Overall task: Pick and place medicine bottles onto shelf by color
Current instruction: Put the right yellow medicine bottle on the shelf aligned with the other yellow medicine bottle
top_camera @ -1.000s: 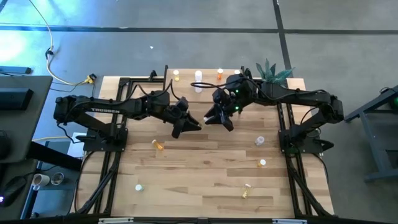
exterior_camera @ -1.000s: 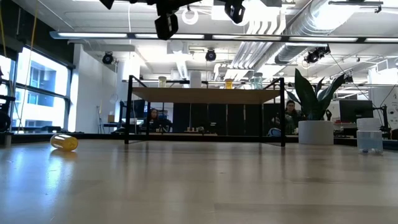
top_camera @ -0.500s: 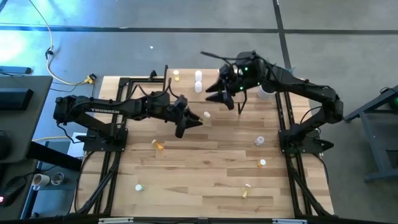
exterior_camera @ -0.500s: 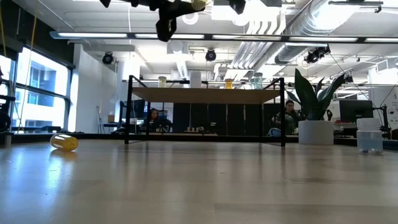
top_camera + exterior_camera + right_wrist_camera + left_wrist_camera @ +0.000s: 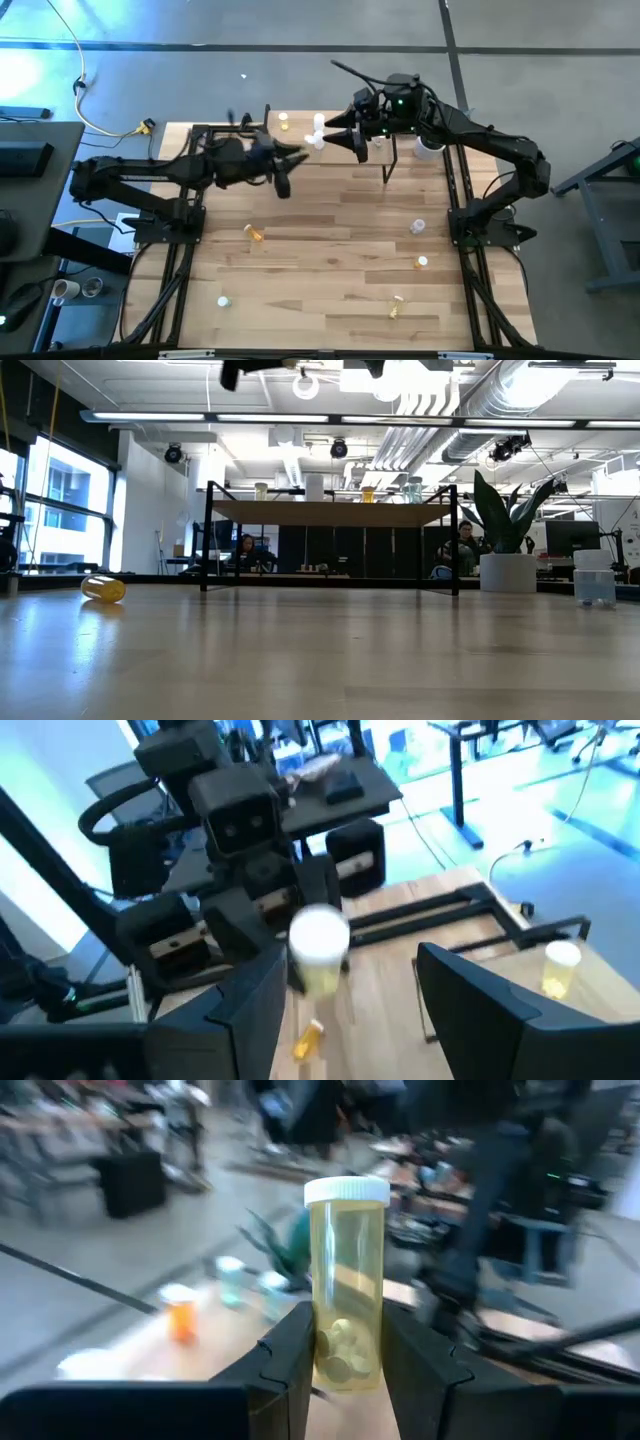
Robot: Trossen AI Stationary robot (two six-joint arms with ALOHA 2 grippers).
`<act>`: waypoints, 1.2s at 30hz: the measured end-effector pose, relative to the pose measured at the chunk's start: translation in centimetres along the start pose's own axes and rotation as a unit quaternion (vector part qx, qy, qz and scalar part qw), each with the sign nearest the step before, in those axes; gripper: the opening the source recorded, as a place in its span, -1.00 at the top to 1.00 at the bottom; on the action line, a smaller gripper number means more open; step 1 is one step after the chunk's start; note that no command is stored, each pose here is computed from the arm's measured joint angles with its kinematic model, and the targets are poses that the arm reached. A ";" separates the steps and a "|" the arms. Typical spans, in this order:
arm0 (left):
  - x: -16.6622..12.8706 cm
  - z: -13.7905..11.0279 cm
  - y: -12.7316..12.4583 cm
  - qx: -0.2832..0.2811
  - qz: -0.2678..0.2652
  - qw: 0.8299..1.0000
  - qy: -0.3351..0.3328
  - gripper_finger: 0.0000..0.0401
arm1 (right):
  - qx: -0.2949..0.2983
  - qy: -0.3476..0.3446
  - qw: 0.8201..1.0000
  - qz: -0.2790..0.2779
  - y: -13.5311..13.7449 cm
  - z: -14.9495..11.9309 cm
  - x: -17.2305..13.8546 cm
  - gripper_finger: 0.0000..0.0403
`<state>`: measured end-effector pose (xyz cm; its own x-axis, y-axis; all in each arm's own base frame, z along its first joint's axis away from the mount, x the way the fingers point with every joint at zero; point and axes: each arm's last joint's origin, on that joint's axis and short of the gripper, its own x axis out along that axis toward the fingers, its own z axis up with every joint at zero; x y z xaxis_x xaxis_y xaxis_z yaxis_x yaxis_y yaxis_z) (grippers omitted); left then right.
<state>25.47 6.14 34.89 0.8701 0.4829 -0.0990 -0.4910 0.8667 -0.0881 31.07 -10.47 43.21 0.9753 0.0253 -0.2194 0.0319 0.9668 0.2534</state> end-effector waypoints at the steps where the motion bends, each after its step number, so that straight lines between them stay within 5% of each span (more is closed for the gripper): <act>1: -0.5 0.4 0.2 0.008 0.012 1.000 -0.007 0.54 | -0.002 -0.005 1.000 -0.003 -0.1 0.1 0.0 -0.07; 8: -3.2 1.3 1.4 0.046 0.091 0.994 -0.041 0.54 | -0.009 -0.069 0.998 -0.004 -0.3 1.1 0.7 -0.07; 23: -5.6 -3.3 3.8 0.004 0.147 0.986 -0.079 0.54 | -0.066 -0.197 0.978 0.013 -2.2 1.4 5.5 -0.07; 29: -5.1 -4.9 4.9 0.003 0.162 0.982 -0.093 0.54 | -0.055 -0.180 0.982 -0.026 -3.3 0.2 7.2 -0.07; 36: -4.2 -5.9 5.5 0.021 0.121 0.987 -0.099 0.54 | -0.040 -0.130 0.990 -0.033 -4.3 -1.6 8.9 -0.07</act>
<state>18.88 8.11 28.99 0.7211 0.6877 0.0843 -0.6867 0.7256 -0.0447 39.26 -13.99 38.70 0.9954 -0.0940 0.0191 0.0894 0.9816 0.1685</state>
